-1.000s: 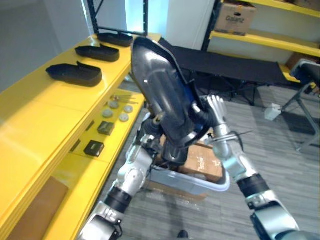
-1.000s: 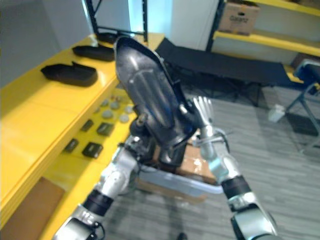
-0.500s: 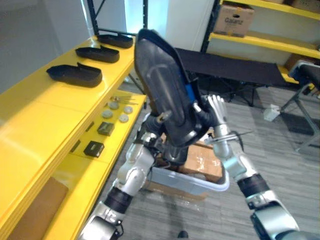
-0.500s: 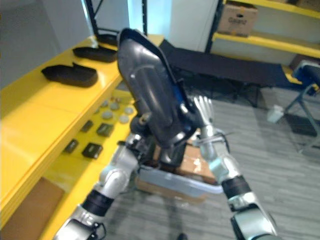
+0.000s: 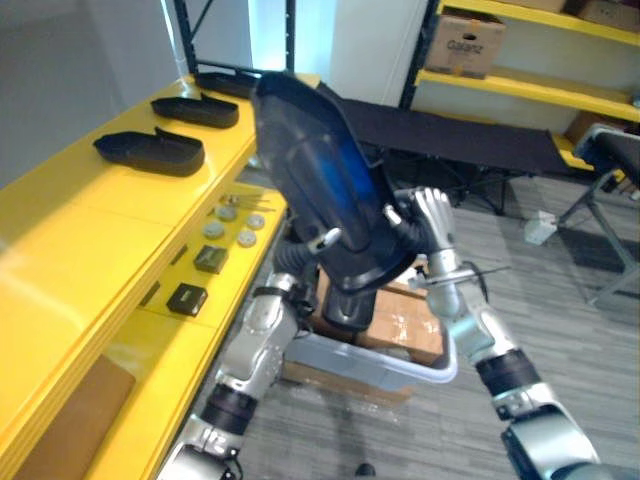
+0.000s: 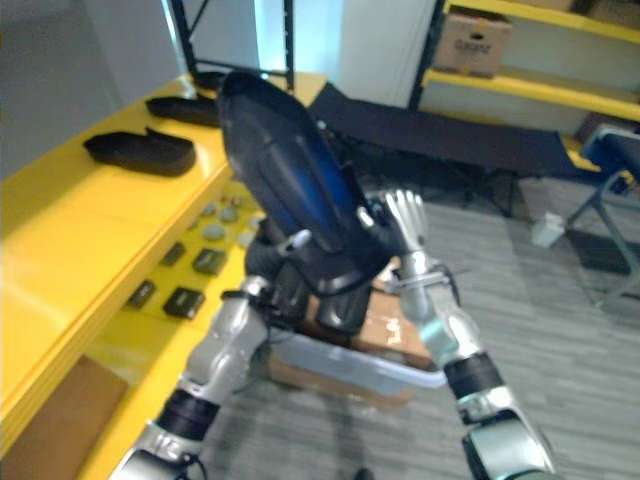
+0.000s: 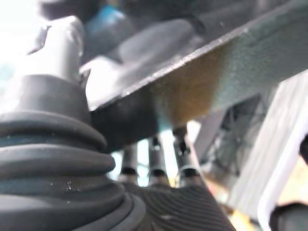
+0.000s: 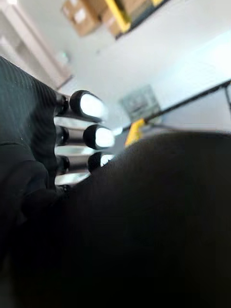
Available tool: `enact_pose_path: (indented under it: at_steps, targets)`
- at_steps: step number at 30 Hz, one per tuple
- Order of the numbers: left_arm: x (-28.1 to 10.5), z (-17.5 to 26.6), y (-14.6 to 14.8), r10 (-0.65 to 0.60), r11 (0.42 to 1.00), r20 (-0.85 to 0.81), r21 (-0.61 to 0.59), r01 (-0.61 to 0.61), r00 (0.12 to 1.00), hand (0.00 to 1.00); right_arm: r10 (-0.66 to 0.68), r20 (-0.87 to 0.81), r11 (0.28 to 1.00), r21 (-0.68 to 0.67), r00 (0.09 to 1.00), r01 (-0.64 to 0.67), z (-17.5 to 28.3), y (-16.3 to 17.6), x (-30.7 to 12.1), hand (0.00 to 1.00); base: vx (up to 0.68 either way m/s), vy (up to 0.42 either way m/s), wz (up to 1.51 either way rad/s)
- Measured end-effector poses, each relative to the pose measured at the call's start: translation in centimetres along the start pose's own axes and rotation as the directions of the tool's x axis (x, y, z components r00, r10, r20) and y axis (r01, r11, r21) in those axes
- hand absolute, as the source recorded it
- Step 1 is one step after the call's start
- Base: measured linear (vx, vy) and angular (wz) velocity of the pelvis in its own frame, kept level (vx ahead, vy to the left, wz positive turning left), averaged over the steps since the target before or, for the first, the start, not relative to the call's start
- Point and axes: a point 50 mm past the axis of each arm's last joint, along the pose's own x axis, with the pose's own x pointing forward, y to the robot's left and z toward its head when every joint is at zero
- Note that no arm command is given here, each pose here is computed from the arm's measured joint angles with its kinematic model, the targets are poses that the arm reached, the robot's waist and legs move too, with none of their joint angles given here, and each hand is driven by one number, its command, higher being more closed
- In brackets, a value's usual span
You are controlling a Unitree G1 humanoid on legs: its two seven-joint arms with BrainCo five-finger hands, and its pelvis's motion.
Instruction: Walk over and take plastic housings, then place them on the shelf
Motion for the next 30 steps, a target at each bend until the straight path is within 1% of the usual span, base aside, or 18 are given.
enact_pose_path:
  at_steps: [2,5,7,9,12,13,14,17,19,22,24,25,27,28,29,30]
  targets:
    - [0.0,0.0,0.2,0.009,1.000,0.001,-0.002,-0.009,1.000,1.00,-0.003,0.023,1.000,-0.004,1.000,0.004,0.3,-0.1,0.1,1.00,0.00,0.000,0.00]
    - [-0.2,-0.1,0.5,0.016,0.999,-0.009,-0.045,-0.016,1.000,1.00,-0.012,0.043,1.000,0.002,0.999,0.012,0.5,-0.2,0.0,1.00,0.00,0.000,-0.01]
    - [-0.7,-0.7,0.7,0.021,0.989,-0.032,-0.143,-0.025,0.999,1.00,-0.010,0.081,1.000,-0.003,0.997,0.010,1.0,-0.3,-0.1,1.00,0.00,0.000,-0.06]
    - [-0.9,-1.0,0.7,0.007,0.979,-0.047,-0.204,-0.016,0.999,1.00,-0.009,0.094,1.000,0.000,0.996,0.009,1.1,-0.4,-0.2,1.00,0.00,0.002,-0.05]
    - [-1.4,-1.6,1.0,-0.019,0.943,-0.050,-0.334,0.002,0.999,1.00,-0.004,0.131,1.000,0.026,0.991,0.001,2.0,-0.5,-0.6,1.00,-0.01,0.022,-0.11]
    - [-1.4,-1.7,1.1,-0.024,0.935,-0.049,-0.354,0.005,0.998,1.00,-0.002,0.134,1.000,0.028,0.991,-0.002,2.1,-0.5,-0.6,1.00,-0.02,0.024,-0.07]
    - [-1.5,-1.9,1.1,-0.033,0.924,-0.055,-0.381,0.009,0.998,1.00,0.003,0.135,1.000,0.031,0.991,-0.007,2.1,-0.4,-0.8,0.00,0.00,0.000,0.00]
    - [-1.6,-2.3,1.1,-0.048,0.902,-0.057,-0.431,0.019,0.997,1.00,0.002,0.125,0.999,0.052,0.992,-0.009,2.2,-0.2,-1.3,0.00,0.00,0.000,0.00]
    - [-1.9,-2.5,1.3,-0.041,0.900,-0.053,-0.436,0.014,0.998,1.00,0.002,0.110,0.997,0.082,0.994,-0.011,2.4,0.1,-1.5,0.00,0.00,0.000,0.00]
    - [-2.1,-2.7,1.3,-0.037,0.901,-0.053,-0.435,0.010,0.998,1.00,0.002,0.061,0.984,0.176,0.998,-0.012,2.5,0.5,-2.0,0.00,0.00,0.000,0.00]
    - [-2.1,-2.5,1.1,-0.022,0.920,-0.033,-0.391,0.007,0.999,1.00,0.008,0.000,0.958,0.287,1.000,-0.008,2.4,0.7,-2.4,0.00,0.00,0.000,0.00]
    - [-2.1,-2.4,1.0,-0.012,0.927,-0.028,-0.376,0.001,1.000,1.00,0.014,-0.020,0.948,0.319,1.000,-0.007,2.3,0.8,-2.6,0.00,0.00,0.000,0.00]
    - [-2.1,-1.9,0.7,0.014,0.954,-0.001,-0.299,-0.014,1.000,1.00,0.023,-0.086,0.908,0.419,0.996,0.016,2.1,1.1,-3.2,0.00,0.00,0.000,0.00]
    - [-2.1,-1.4,0.6,0.034,0.967,0.027,-0.253,-0.026,0.999,1.00,0.036,-0.119,0.875,0.483,0.992,0.026,2.0,1.2,-3.4,0.00,0.00,0.000,0.00]
    - [-2.1,-1.2,0.5,0.041,0.970,0.038,-0.241,-0.031,0.998,1.00,0.044,-0.130,0.862,0.506,0.991,0.028,2.0,1.3,-3.6,0.00,0.00,0.000,0.00]
    - [-2.1,-0.8,0.5,0.068,0.978,0.063,-0.201,-0.054,0.996,1.00,0.071,-0.143,0.826,0.563,0.987,0.022,2.0,1.5,-3.7,0.00,0.00,0.000,0.00]
